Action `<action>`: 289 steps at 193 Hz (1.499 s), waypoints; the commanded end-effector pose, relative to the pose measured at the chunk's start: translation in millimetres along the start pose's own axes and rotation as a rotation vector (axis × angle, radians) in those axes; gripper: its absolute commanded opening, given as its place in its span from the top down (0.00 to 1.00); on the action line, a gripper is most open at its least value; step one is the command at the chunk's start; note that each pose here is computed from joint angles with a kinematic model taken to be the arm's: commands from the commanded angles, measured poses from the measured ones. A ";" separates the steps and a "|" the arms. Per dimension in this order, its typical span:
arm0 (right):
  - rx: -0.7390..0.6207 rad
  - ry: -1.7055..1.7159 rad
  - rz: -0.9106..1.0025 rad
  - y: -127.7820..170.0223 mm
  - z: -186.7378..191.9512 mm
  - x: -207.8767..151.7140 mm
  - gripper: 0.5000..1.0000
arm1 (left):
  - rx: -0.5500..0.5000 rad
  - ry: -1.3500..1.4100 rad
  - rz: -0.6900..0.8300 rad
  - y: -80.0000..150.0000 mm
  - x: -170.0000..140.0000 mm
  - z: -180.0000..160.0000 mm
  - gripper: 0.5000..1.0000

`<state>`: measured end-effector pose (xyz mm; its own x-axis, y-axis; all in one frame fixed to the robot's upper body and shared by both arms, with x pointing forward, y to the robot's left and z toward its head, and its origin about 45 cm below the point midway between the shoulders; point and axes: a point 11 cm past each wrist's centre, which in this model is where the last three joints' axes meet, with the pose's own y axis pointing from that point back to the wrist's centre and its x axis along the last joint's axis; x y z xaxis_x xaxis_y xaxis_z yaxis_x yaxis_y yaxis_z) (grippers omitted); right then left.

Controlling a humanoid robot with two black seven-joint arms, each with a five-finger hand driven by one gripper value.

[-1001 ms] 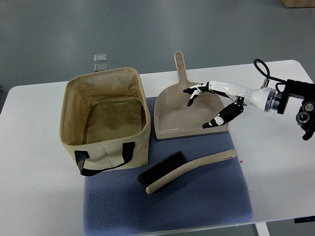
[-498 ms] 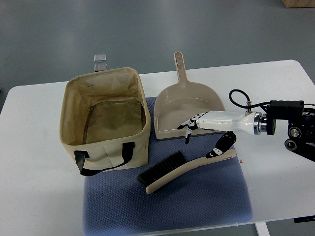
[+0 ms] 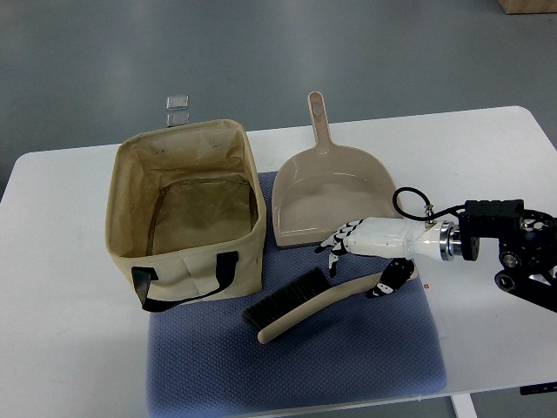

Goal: Put pink broom in yellow bag with right hand
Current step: 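Close the right hand around the brush handle, then lift the brush with the right hand and carry it over the bag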

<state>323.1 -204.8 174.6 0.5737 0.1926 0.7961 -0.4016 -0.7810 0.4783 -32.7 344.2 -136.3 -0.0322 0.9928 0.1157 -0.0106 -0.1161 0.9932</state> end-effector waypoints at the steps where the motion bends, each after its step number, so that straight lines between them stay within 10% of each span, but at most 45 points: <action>1: -0.003 0.000 0.002 -1.4 -0.9 -7.6 0.23 | 0.000 0.000 0.000 0.0 0.0 -0.1 0.00; 57: -0.017 0.007 0.015 -0.7 2.4 -12.0 0.41 | 0.000 0.000 0.000 0.0 0.0 -0.1 0.00; 105: -0.022 0.015 0.041 1.2 3.9 -9.7 1.00 | 0.000 0.000 0.000 0.0 0.0 -0.1 0.00; 289: -0.181 0.089 0.339 77.7 49.8 66.8 1.00 | 0.000 0.000 0.000 0.0 0.0 -0.1 0.00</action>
<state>359.2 -264.3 230.0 0.3578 0.0127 0.9337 -0.6449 -0.7198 0.2569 -32.7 344.2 -136.3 -0.0322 0.9928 0.1156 -0.0106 -0.1160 0.9932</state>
